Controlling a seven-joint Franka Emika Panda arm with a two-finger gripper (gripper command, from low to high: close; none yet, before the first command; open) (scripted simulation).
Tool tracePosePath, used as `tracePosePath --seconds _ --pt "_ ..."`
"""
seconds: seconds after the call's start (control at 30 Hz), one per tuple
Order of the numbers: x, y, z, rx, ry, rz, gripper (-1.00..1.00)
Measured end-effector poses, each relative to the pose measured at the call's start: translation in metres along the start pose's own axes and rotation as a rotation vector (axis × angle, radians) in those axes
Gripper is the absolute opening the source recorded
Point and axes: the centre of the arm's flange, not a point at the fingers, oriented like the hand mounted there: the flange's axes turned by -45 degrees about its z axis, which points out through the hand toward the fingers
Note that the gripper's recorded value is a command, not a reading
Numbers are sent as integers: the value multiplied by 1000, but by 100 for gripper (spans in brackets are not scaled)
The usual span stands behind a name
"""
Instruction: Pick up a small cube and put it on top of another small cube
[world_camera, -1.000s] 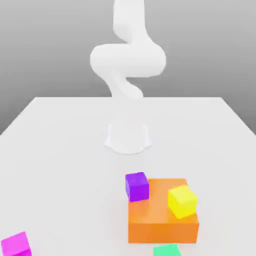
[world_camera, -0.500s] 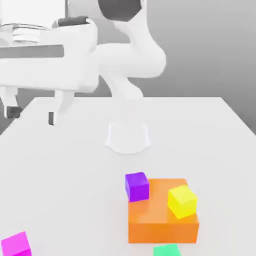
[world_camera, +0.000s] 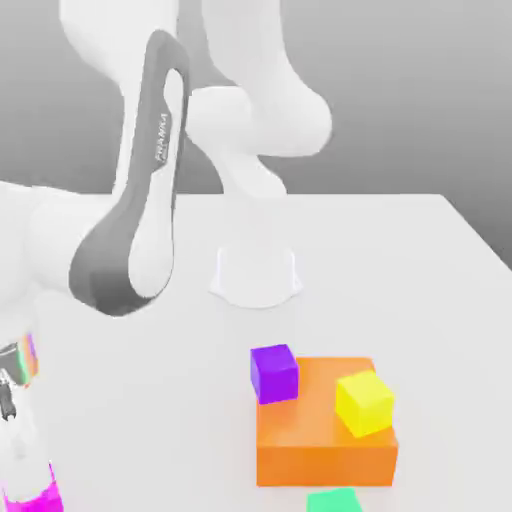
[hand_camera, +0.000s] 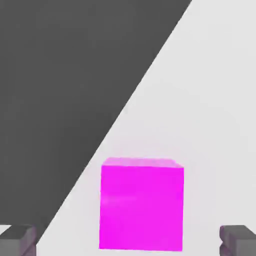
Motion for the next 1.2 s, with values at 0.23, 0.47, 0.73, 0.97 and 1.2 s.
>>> tracePosePath --seconds 0.23,0.47,0.73,0.97,1.2 --pt "0 1 25 0 -1 2 -100" --pt "-15 -12 -38 5 -5 -54 -100" --pt "-190 -112 -111 29 -21 -683 -100" --pt "-356 -125 -150 7 -8 -1257 -100" --pt "-366 -122 -96 1 -3 -1302 100"
